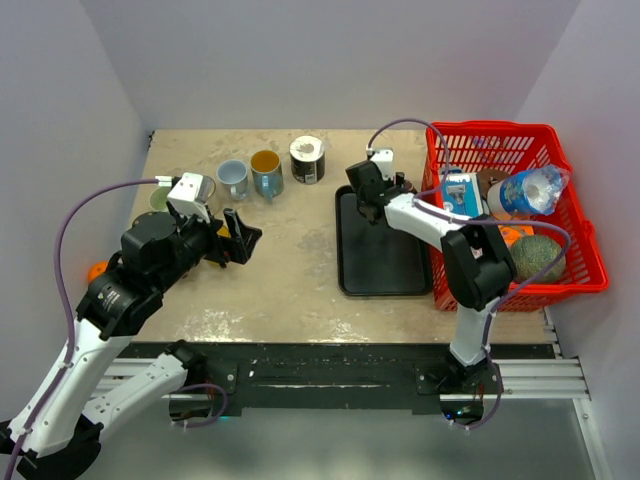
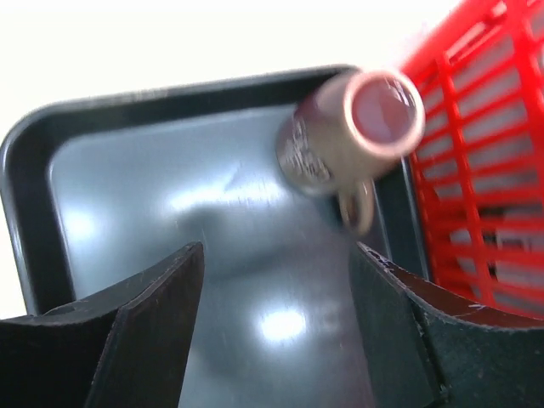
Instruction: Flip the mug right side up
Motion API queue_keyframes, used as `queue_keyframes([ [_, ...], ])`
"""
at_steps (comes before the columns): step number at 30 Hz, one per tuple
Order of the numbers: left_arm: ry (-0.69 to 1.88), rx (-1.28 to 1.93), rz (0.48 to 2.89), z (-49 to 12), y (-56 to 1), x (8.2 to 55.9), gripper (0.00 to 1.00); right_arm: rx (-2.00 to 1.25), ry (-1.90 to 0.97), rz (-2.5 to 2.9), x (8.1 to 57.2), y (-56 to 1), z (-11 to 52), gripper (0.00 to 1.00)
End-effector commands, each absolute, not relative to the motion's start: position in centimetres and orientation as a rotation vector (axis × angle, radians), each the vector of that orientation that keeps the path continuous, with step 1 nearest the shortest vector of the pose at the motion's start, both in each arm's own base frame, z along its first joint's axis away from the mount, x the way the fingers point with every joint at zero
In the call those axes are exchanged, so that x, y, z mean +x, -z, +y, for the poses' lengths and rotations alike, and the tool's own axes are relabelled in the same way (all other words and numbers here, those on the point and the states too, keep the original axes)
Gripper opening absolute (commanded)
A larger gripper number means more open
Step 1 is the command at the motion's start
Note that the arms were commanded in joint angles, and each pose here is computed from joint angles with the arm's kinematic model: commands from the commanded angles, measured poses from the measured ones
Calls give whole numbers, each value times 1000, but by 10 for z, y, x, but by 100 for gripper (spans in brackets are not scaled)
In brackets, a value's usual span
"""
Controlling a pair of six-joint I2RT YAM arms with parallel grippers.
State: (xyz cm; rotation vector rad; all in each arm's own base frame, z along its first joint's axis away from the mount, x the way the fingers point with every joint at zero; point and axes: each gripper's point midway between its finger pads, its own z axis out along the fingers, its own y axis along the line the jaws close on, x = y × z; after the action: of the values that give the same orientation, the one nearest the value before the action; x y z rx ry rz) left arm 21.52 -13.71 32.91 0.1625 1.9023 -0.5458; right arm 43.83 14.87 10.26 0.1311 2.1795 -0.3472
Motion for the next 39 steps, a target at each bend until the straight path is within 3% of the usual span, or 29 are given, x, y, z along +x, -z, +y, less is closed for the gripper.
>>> queue_keyframes([
  [1,576,145,1866,-140,-338,217,99,126,395,2175,463,-114,140,72],
  [15,568,147,1890,-144,-328,223,99,124,532,2155,477,-110,102,76],
  [16,567,145,1889,-144,-328,224,99,128,525,2146,479,-114,101,87],
  [20,566,143,1890,-144,-328,225,99,174,488,2143,489,-121,91,99],
  [39,566,148,1909,-148,-322,228,99,131,295,2226,520,-95,105,94],
])
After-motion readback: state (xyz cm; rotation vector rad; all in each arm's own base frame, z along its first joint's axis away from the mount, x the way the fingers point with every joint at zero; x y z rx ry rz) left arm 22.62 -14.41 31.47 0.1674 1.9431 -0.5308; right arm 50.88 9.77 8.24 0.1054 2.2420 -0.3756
